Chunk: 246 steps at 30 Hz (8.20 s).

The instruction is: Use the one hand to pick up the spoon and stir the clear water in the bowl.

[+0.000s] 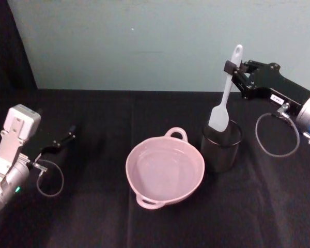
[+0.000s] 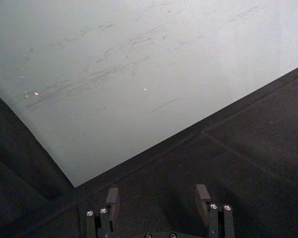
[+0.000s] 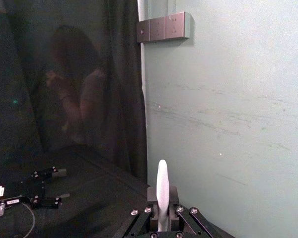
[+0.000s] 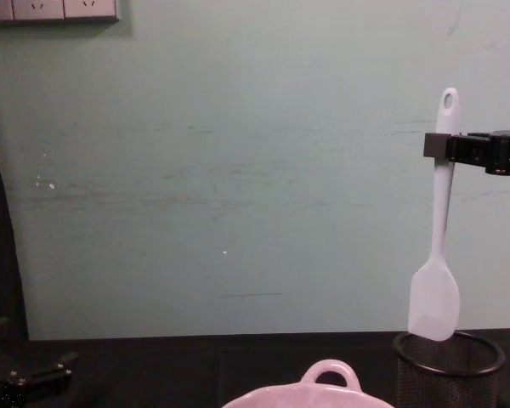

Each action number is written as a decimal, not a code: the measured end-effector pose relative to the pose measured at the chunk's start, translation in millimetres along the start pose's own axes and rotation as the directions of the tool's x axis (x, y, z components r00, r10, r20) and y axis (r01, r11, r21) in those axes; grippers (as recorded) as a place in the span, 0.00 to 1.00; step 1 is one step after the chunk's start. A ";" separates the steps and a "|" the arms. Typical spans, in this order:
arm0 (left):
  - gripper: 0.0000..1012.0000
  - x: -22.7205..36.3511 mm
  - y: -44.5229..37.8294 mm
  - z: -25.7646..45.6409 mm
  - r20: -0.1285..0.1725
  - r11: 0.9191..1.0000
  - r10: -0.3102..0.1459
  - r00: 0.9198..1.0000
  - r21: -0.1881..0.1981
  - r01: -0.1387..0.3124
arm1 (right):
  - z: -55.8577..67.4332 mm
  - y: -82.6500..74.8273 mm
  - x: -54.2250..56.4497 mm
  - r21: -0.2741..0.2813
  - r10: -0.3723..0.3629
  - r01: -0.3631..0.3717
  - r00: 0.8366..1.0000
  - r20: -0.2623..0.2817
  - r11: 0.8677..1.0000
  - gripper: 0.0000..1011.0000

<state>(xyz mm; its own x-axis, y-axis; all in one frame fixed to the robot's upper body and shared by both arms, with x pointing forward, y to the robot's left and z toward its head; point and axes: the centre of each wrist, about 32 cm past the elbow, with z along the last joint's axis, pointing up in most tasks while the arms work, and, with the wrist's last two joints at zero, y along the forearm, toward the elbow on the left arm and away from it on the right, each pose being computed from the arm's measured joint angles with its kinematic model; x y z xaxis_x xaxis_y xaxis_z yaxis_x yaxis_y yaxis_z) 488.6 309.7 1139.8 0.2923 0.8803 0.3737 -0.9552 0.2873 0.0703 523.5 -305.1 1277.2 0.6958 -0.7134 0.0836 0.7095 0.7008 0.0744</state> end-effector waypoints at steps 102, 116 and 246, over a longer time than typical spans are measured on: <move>0.99 0.0 0.0 0.0 0.000 1.000 0.000 1.000 0.000 0.000 | -95.9 53.9 -48.9 0.005 0.057 -0.057 0.998 0.012 0.998 0.12; 0.99 0.0 0.0 0.0 0.000 1.000 0.000 1.000 0.000 0.000 | -95.5 38.6 -81.7 -0.008 0.163 -0.163 0.987 0.003 0.987 0.12; 0.99 0.0 0.0 0.0 0.000 1.000 0.000 1.000 0.000 0.000 | -109.8 62.4 -117.0 0.038 0.159 -0.158 0.987 -0.027 0.987 0.12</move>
<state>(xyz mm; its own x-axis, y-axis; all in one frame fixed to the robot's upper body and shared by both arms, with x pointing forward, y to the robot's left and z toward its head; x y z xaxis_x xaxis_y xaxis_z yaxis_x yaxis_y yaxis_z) 488.6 309.7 1139.8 0.2923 0.8803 0.3737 -0.9552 0.2873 0.0703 498.6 -178.7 1163.0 0.8025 -0.5928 0.0674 0.5860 0.8044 0.0980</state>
